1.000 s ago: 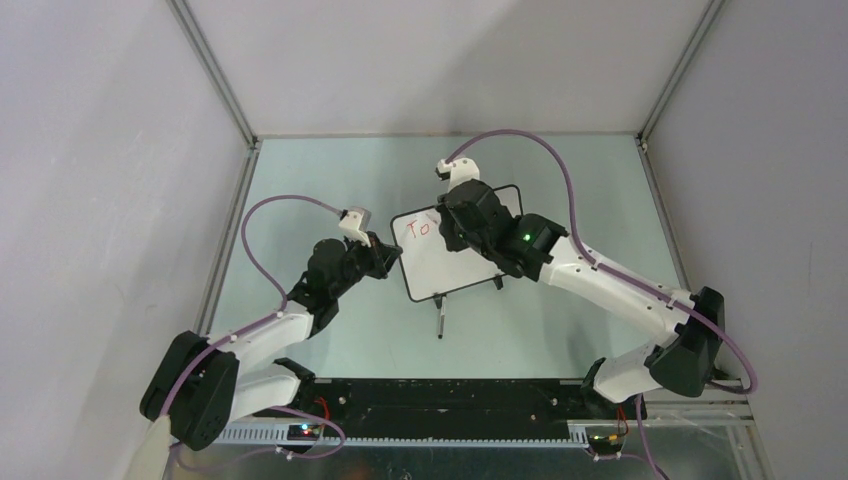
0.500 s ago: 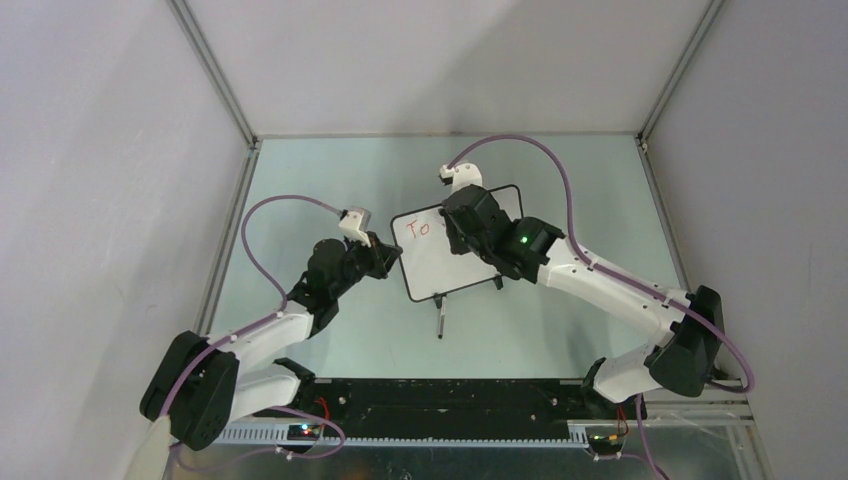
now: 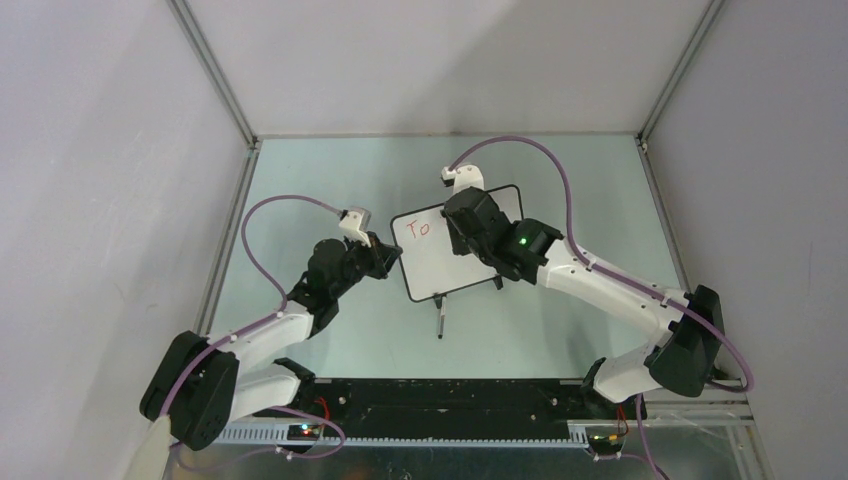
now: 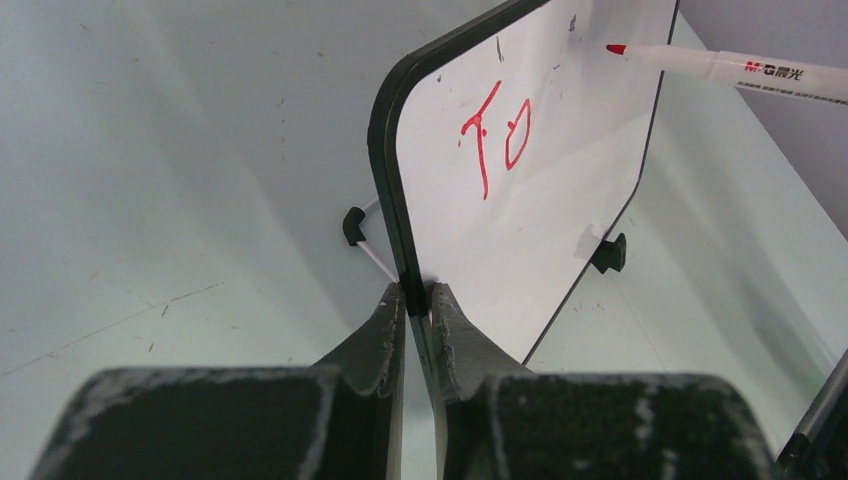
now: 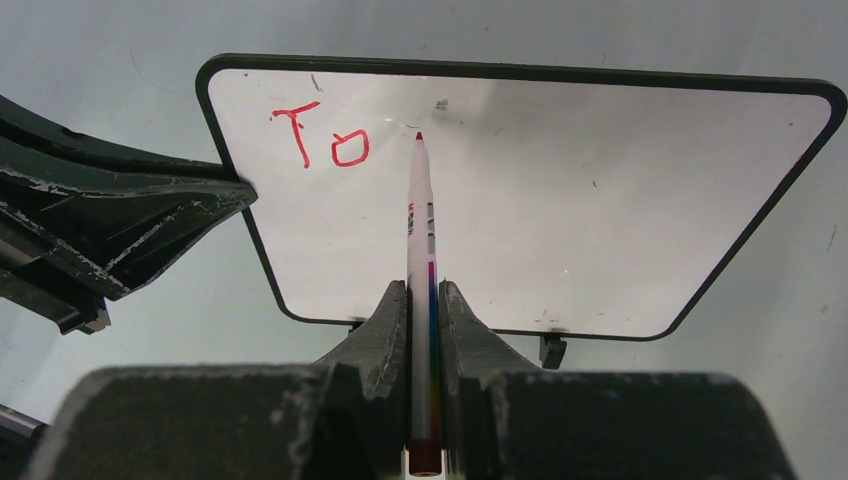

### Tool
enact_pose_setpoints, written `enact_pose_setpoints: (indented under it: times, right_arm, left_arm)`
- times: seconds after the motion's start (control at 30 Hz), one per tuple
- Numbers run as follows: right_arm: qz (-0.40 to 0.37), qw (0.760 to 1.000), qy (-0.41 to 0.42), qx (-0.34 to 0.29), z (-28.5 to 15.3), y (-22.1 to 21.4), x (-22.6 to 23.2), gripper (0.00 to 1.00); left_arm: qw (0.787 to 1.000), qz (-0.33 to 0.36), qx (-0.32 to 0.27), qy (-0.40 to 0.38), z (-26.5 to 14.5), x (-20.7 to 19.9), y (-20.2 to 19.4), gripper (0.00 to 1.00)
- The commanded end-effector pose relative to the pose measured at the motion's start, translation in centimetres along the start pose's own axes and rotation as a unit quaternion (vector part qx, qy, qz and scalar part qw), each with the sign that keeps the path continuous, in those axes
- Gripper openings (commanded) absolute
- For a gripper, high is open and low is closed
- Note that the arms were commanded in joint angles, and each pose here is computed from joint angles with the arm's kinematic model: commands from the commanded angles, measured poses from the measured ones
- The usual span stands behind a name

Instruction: Write a sentence on the whiteboard

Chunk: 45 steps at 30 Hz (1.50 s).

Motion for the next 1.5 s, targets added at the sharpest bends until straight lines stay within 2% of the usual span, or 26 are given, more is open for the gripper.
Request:
enact_pose_setpoints:
  times: [0.0, 0.17, 0.77, 1.47]
  right_arm:
    - [0.016, 0.999, -0.011, -0.038, -1.0, 1.4, -0.6, 0.00]
    - [0.017, 0.999, -0.012, -0.038, -1.1, 1.4, -0.7, 0.00]
    - [0.016, 0.999, 0.047, -0.021, -0.5, 1.0, 0.1, 0.00]
    - [0.013, 0.999, 0.043, 0.011, 1.0, 0.3, 0.0, 0.00]
  left_arm:
    - [0.999, 0.022, -0.025, -0.002, 0.1, -0.6, 1.2, 0.04]
    - [1.000, 0.020, -0.023, 0.002, 0.2, -0.5, 1.3, 0.00]
    - [0.999, 0.022, -0.023, 0.001, 0.1, -0.5, 1.2, 0.00]
    - [0.999, 0.022, -0.023, -0.001, 0.1, -0.6, 1.3, 0.00]
Point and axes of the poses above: each gripper's point midway between its finger pads, its own z axis out along the fingers, its own x axis along the line the jaws close on, y = z × x, the point moved 8 cm from there along -z, back along the fingers, and after that the axes turned 11 degrees about -z, right-handed, at the moved point
